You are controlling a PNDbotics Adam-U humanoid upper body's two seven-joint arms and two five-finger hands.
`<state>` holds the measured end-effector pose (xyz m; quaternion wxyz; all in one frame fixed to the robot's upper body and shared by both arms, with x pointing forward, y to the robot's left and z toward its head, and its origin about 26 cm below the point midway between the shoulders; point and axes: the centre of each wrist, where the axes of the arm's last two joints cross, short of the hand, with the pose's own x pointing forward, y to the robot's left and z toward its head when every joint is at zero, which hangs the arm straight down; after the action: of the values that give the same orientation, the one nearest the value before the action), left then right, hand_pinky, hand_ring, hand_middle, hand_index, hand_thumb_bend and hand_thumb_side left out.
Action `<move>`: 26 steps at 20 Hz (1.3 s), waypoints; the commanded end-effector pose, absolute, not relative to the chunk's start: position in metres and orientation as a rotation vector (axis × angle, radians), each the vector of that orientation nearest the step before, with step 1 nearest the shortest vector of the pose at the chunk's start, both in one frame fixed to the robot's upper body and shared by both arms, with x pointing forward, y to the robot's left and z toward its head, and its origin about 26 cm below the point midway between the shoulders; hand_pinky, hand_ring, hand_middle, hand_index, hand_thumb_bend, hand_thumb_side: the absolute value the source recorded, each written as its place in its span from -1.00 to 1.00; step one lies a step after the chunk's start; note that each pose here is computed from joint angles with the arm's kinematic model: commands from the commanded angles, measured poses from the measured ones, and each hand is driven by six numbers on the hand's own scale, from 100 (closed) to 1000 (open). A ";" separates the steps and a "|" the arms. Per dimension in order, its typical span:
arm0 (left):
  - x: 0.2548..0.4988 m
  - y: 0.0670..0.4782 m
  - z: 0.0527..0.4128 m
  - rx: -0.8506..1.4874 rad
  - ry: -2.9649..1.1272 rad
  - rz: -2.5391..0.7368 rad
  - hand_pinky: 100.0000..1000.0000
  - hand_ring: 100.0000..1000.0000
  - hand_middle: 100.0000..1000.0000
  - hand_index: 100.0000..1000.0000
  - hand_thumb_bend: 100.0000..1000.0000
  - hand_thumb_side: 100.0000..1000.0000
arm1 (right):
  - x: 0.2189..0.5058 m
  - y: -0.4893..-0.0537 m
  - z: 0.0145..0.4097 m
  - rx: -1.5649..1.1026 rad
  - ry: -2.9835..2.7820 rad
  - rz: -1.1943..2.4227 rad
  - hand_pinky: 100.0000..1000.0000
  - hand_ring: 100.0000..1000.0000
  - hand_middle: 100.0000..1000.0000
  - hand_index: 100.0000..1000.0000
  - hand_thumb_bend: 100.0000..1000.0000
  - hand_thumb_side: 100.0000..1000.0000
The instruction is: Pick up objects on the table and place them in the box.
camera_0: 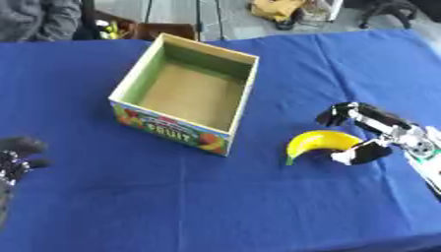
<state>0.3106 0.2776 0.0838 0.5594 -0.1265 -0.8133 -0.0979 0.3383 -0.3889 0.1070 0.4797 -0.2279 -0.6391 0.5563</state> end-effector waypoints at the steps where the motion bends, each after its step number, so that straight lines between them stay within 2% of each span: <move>1: 0.311 0.280 0.090 -0.290 -1.934 -0.254 0.25 0.42 0.19 0.32 -0.63 1.00 | 0.340 -0.393 0.117 -0.590 -1.553 1.383 0.34 0.36 0.32 0.58 -0.45 -0.75; 26: 0.312 0.279 0.091 -0.294 -1.936 -0.259 0.25 0.42 0.18 0.32 -0.64 1.00 | 0.343 -0.390 0.112 -0.607 -1.506 1.453 0.34 0.38 0.28 0.53 -0.49 -0.73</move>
<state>0.3106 0.2776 0.0838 0.5593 -0.1268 -0.8133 -0.0982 0.3414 -0.3857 0.1033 0.4713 -0.2361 -0.6157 0.5856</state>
